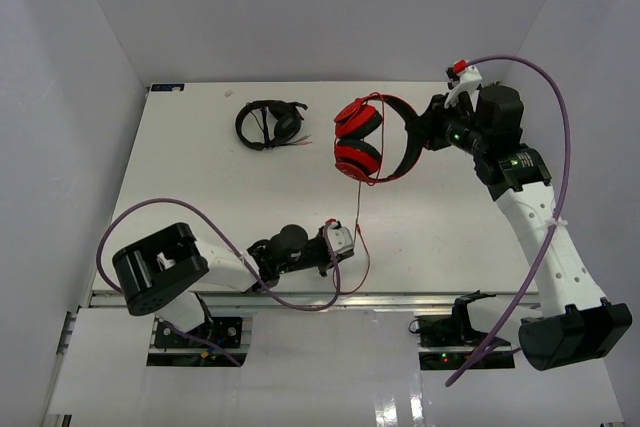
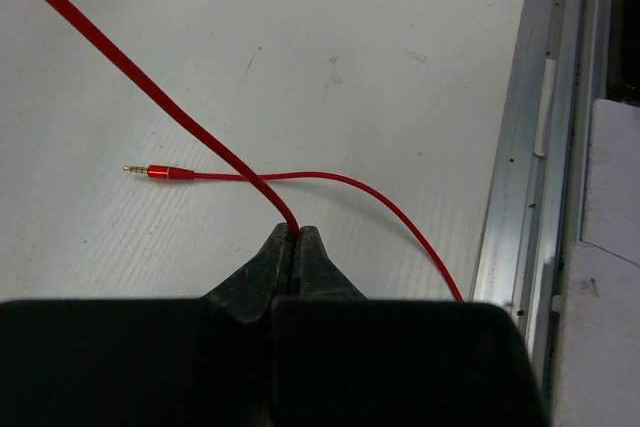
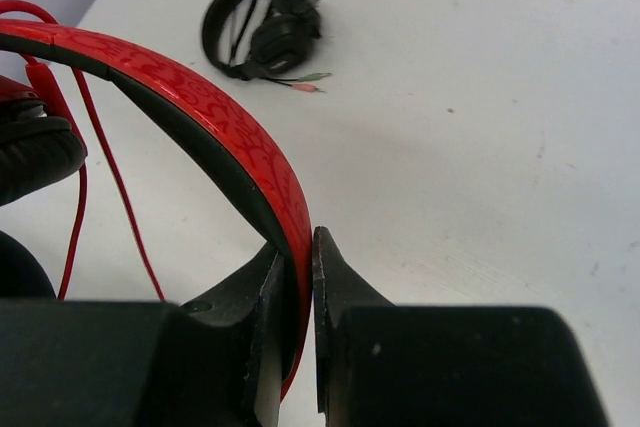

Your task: Wrap the headphones

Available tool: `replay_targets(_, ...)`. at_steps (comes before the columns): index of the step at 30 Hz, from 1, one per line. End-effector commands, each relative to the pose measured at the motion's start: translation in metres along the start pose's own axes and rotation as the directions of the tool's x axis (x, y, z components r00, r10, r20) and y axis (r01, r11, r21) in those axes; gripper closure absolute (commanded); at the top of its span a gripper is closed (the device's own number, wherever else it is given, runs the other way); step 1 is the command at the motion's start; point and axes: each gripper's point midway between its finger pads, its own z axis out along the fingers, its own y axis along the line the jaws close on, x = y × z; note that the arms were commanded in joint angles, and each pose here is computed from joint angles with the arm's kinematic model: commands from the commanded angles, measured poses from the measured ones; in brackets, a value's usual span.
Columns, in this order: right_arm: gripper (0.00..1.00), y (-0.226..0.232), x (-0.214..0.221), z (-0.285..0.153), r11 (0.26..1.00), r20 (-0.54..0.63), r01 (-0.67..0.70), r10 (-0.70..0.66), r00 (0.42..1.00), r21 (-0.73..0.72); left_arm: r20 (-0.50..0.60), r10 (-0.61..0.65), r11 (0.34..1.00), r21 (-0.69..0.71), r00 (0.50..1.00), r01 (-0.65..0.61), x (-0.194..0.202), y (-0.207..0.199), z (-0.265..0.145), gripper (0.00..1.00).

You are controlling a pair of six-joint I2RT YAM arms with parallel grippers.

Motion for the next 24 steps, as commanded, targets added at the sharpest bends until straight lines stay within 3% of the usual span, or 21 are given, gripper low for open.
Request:
replay_targets(1, 0.92, -0.035, -0.046, -0.012, 0.968, 0.183, -0.093, 0.05, 0.982, 0.235, -0.003, -0.032, 0.999, -0.011, 0.999, 0.032, -0.018, -0.013, -0.003, 1.0)
replay_targets(5, 0.92, -0.063, -0.037, -0.011, 0.927, 0.218, -0.122, 0.045, 0.975, 0.355, -0.059, -0.01, 1.0, 0.016, 0.998, 0.011, -0.028, -0.038, -0.003, 1.0)
replay_targets(15, 0.92, -0.102, -0.006, -0.009, 0.852, 0.217, -0.078, -0.042, 0.975, 0.517, -0.031, 0.037, 0.999, 0.006, 0.999, -0.037, -0.077, -0.057, -0.017, 1.0)
replay_targets(22, 0.92, -0.11, 0.013, -0.003, 0.813, 0.124, 0.089, -0.194, 0.973, 0.575, -0.011, 0.078, 0.997, -0.015, 0.997, -0.078, -0.109, -0.06, -0.037, 1.0)
replay_targets(24, 0.92, -0.105, 0.027, 0.001, 0.806, 0.047, 0.201, -0.273, 0.961, 0.556, -0.034, 0.115, 0.992, -0.048, 0.993, -0.116, -0.114, -0.052, -0.041, 1.0)
